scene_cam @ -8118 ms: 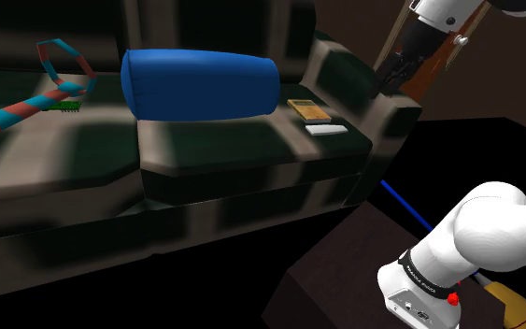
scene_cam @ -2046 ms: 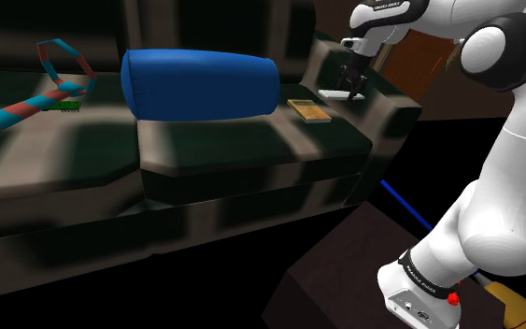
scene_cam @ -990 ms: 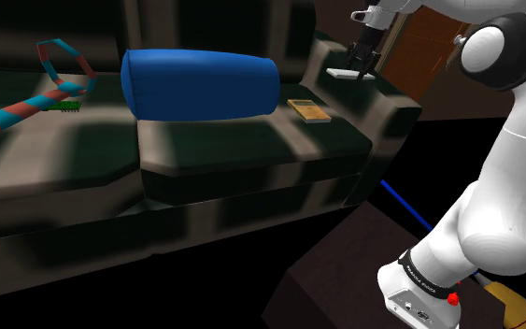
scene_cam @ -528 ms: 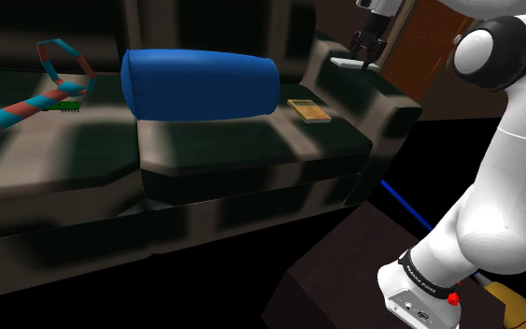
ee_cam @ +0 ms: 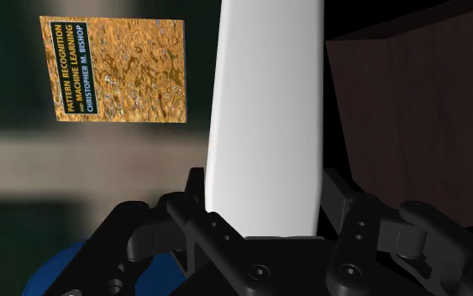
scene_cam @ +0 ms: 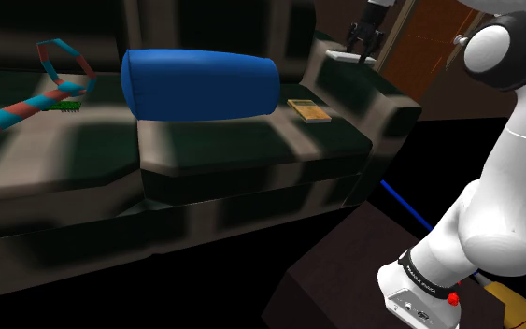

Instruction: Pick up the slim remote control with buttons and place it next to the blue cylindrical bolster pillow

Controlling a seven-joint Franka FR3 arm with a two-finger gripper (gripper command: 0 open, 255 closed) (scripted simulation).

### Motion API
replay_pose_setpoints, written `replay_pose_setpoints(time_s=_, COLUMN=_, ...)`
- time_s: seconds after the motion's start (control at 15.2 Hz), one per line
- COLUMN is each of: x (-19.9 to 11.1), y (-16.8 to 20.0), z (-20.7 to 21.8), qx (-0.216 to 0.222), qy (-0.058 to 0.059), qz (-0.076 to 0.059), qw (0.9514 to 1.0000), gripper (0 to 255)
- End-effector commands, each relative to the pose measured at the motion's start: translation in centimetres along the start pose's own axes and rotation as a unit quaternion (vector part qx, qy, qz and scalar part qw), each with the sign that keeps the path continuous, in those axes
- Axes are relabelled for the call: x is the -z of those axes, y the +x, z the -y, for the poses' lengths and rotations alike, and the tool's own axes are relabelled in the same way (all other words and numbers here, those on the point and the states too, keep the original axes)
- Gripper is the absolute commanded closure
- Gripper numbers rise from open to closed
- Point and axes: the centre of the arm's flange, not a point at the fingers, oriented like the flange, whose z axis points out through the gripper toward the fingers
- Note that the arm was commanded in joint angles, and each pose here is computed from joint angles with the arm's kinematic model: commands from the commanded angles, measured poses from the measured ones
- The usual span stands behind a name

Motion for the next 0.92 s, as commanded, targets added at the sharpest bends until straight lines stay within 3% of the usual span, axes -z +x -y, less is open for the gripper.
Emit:
replay_pose_setpoints(time_s=0.0, x=0.1, y=2.5, z=0.5, qx=-0.001, qy=0.0, qz=0.001, qw=1.0, gripper=255)
replay_pose_setpoints(time_s=0.86, x=0.0, y=19.3, z=4.0, qx=-0.001, qy=0.0, qz=0.001, qw=1.0, gripper=255)
